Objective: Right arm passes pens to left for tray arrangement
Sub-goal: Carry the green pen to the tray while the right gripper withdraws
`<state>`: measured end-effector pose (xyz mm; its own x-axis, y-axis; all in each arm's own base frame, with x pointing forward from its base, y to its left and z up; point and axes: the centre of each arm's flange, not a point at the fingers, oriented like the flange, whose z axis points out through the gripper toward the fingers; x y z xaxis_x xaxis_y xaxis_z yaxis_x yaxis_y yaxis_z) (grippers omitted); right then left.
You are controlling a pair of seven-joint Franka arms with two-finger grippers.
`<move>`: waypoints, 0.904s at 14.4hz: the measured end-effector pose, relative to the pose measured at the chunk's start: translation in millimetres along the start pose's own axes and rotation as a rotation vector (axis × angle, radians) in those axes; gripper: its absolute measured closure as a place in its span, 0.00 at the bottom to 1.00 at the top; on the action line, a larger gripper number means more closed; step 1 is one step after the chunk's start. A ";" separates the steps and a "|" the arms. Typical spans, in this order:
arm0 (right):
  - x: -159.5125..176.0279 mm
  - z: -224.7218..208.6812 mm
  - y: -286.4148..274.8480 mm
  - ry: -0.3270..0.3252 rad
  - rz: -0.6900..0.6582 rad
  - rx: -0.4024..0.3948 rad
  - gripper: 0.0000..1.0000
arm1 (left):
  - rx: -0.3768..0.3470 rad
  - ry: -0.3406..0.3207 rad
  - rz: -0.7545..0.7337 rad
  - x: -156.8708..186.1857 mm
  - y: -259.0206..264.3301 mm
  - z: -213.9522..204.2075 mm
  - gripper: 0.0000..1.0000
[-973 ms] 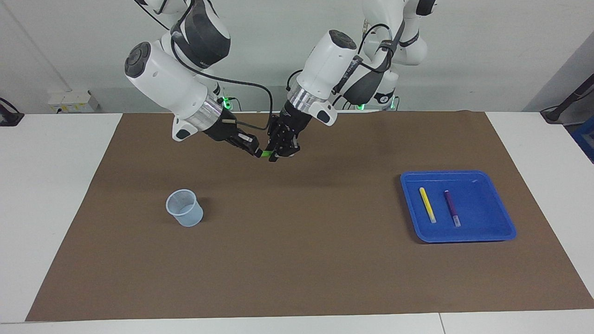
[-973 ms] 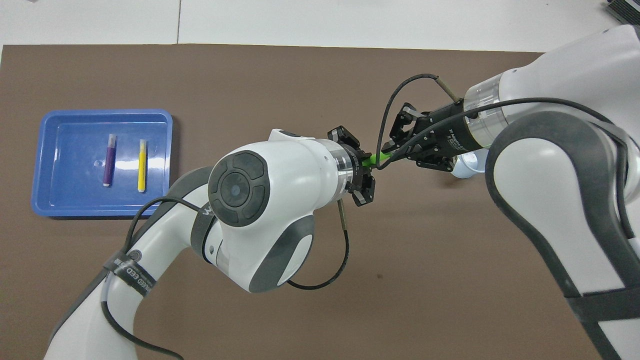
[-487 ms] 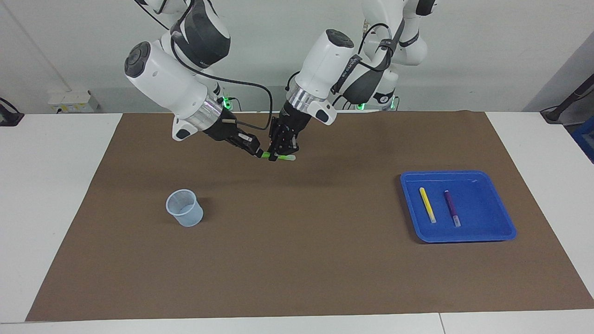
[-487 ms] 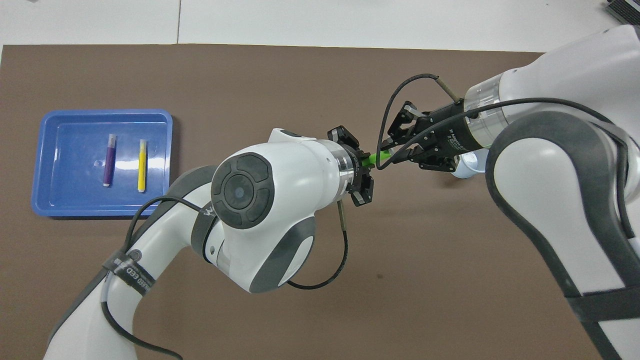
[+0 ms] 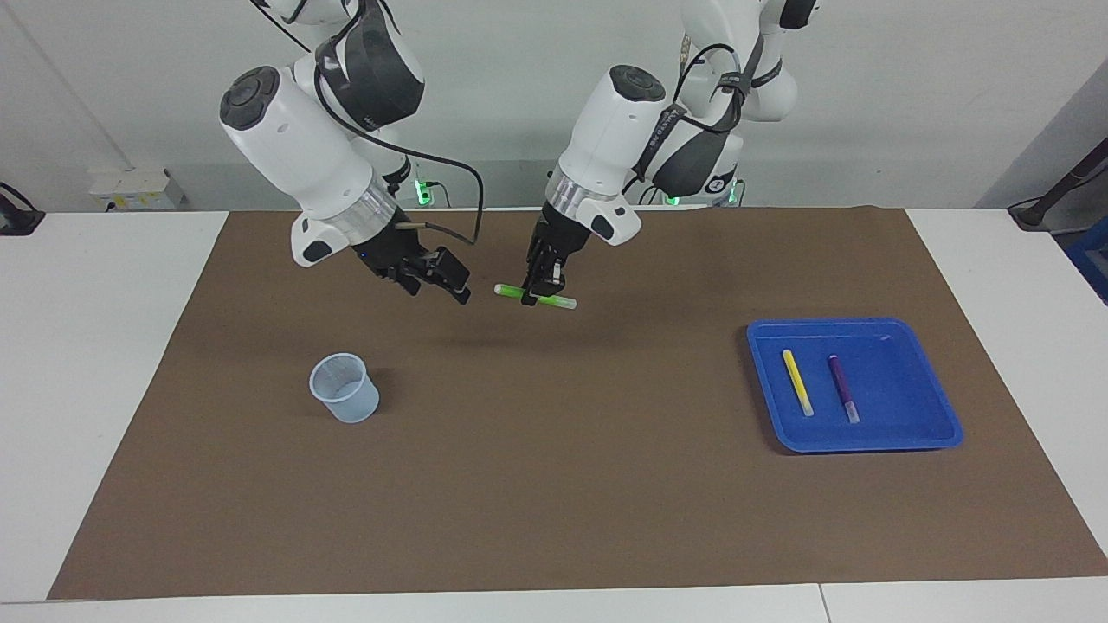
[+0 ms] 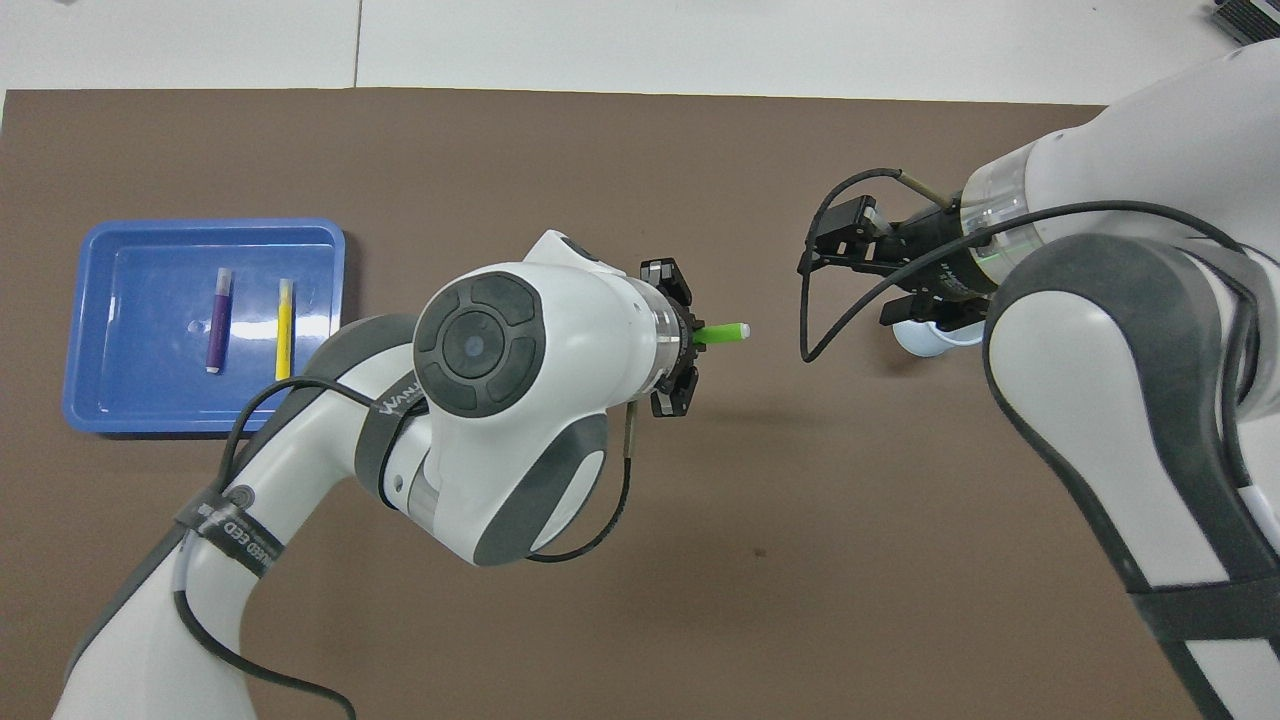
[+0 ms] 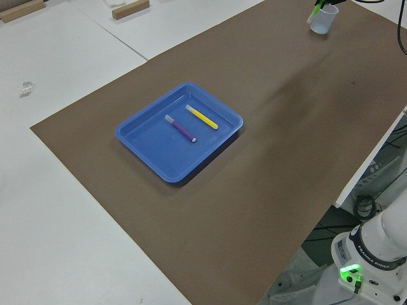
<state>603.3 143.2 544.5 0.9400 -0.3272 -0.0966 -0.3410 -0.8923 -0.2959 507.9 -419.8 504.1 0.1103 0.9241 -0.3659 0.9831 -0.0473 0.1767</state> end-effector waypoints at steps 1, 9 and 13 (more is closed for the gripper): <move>6.6 -6.1 14.8 0.014 -0.068 -0.037 0.00 | 0.018 0.018 0.050 12.6 5.5 -1.4 0.82; 14.1 -90.5 110.6 0.057 -0.302 -0.174 0.00 | 0.195 0.095 0.494 156.1 53.5 -35.0 0.82; -2.7 -105.4 114.0 0.046 -0.302 -0.196 0.00 | 0.255 0.074 0.733 239.8 70.4 -62.7 0.82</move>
<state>560.8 9.6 611.2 0.9987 -0.0491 0.0114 -0.0475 -0.9921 -0.1159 594.3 -177.7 486.1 0.7438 0.6456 -0.1731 0.6670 -0.7334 0.1310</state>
